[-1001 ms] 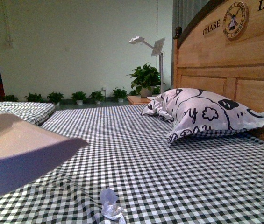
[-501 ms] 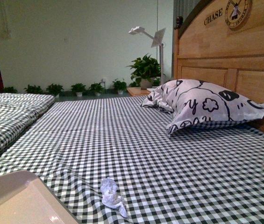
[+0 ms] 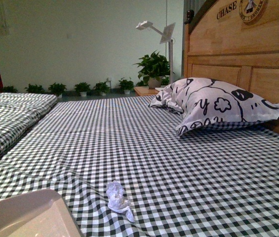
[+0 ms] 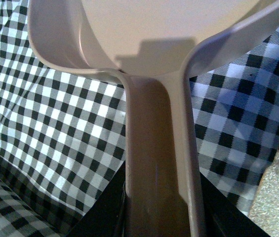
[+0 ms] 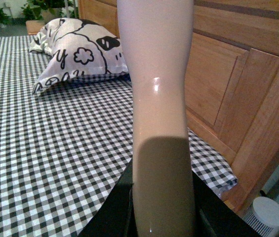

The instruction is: Clean up trash

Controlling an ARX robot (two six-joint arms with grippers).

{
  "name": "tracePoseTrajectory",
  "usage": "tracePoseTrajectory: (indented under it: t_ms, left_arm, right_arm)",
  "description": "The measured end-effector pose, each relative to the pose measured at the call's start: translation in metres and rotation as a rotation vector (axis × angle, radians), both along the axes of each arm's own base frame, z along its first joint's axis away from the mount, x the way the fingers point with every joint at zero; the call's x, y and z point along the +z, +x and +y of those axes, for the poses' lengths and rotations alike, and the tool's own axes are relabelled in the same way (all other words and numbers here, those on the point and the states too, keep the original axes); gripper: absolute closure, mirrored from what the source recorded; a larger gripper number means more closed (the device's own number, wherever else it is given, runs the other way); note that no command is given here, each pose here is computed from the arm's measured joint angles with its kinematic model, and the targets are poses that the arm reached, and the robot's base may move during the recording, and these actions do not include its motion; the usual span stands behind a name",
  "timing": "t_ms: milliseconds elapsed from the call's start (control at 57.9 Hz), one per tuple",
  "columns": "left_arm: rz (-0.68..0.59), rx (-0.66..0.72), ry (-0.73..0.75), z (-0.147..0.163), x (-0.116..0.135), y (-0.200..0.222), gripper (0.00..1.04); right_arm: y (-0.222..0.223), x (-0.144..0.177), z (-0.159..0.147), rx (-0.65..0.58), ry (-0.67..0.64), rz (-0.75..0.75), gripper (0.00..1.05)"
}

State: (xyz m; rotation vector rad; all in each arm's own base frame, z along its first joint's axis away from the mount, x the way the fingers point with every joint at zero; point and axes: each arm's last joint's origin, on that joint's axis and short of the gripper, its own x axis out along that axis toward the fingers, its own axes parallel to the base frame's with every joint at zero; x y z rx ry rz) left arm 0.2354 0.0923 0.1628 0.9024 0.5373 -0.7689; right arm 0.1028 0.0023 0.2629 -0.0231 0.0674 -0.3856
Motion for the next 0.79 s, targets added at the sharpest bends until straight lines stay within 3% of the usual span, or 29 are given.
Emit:
tracePoseTrajectory:
  t_ms: [276,794]
  left_arm:
    - [-0.061,-0.047,0.038,-0.004,0.021,0.025,0.78]
    - [-0.049,-0.085,0.029,-0.019,0.019,0.051,0.78]
  right_arm:
    - [0.0,0.0,0.0,0.0,0.0,0.0,0.85]
    - [0.0,0.0,0.0,0.0,0.0,0.0,0.85]
